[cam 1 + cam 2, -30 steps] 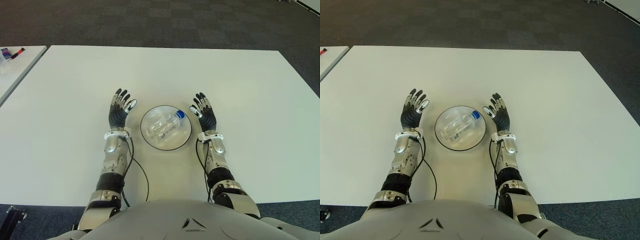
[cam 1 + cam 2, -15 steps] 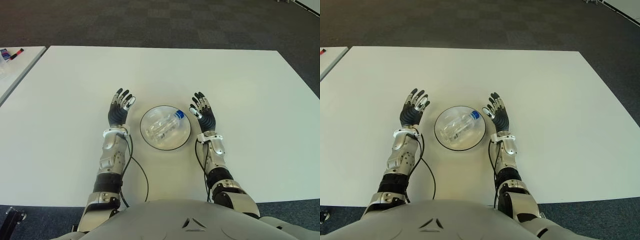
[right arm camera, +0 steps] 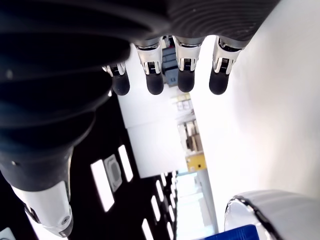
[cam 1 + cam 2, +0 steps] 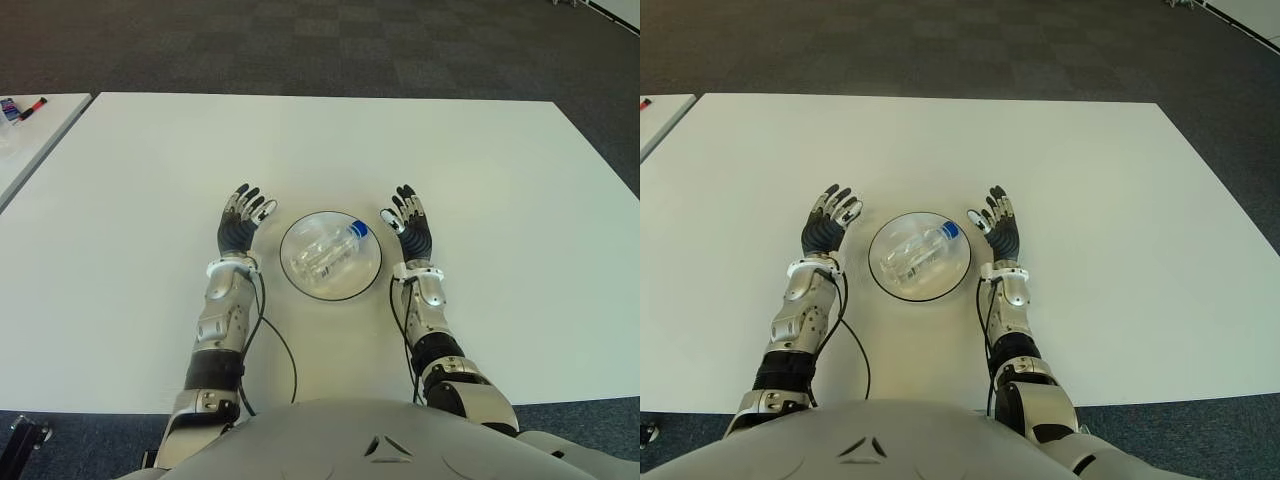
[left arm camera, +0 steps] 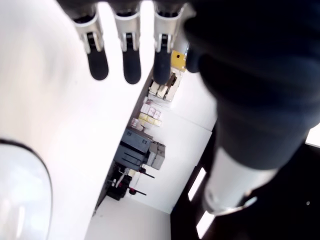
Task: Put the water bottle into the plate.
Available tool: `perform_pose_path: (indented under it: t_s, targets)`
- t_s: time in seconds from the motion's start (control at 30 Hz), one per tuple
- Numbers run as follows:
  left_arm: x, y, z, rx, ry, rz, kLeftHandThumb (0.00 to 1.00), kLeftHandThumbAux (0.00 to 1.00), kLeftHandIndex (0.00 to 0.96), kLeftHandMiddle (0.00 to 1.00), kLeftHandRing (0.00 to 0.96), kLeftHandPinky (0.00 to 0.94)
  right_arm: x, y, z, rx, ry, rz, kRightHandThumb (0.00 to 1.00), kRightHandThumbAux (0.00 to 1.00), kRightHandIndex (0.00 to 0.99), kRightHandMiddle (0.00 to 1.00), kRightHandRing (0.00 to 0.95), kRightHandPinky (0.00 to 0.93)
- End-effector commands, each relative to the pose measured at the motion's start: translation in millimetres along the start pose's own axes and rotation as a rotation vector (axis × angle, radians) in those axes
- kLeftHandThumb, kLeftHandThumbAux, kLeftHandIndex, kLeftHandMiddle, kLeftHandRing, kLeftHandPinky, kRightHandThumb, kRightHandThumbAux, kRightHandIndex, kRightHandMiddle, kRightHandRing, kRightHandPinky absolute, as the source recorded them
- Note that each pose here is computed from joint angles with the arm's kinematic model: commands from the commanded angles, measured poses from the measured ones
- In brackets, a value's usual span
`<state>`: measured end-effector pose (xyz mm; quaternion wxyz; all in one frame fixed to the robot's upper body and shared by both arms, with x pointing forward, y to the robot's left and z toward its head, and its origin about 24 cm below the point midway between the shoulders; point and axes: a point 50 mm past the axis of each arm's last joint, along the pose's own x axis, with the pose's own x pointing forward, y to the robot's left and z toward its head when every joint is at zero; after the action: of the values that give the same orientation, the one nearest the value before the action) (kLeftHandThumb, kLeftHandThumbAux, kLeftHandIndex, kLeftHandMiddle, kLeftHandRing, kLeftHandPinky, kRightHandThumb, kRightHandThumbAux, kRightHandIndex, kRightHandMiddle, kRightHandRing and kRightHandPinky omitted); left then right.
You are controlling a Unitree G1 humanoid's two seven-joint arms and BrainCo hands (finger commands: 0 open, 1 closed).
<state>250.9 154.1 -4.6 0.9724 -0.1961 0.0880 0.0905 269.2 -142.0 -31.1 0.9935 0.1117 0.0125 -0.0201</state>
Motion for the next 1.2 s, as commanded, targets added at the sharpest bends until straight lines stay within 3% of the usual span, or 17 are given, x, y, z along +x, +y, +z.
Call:
perform_pose_path:
  t_s: [0.03,0.67,1.2]
  targets:
    - [-2.7,-11.7,-5.5,-0.009,0.022,0.005,0.0,0.933,0.181,0.191,0.187,0.226,-17.7,12.7,-28.5,0.049,0.149,-0.046,0.05,0.716,0.058,0.054,0.05,0.106]
    - [-3.4,-9.8,-5.0,0.07,-0.003,0.014,0.0,0.977,0.168,0.181,0.183,0.222,-13.6,10.3,-27.8,0.075,0.171,-0.118,0.116,0.772,0.082,0.074,0.071,0.124]
    - [-4.2,-5.9,-6.4,0.138,-0.041,0.003,0.0,0.949,0.154,0.163,0.163,0.199,-8.0,2.5,-22.5,0.068,0.158,-0.135,0.087,0.805,0.078,0.068,0.067,0.118]
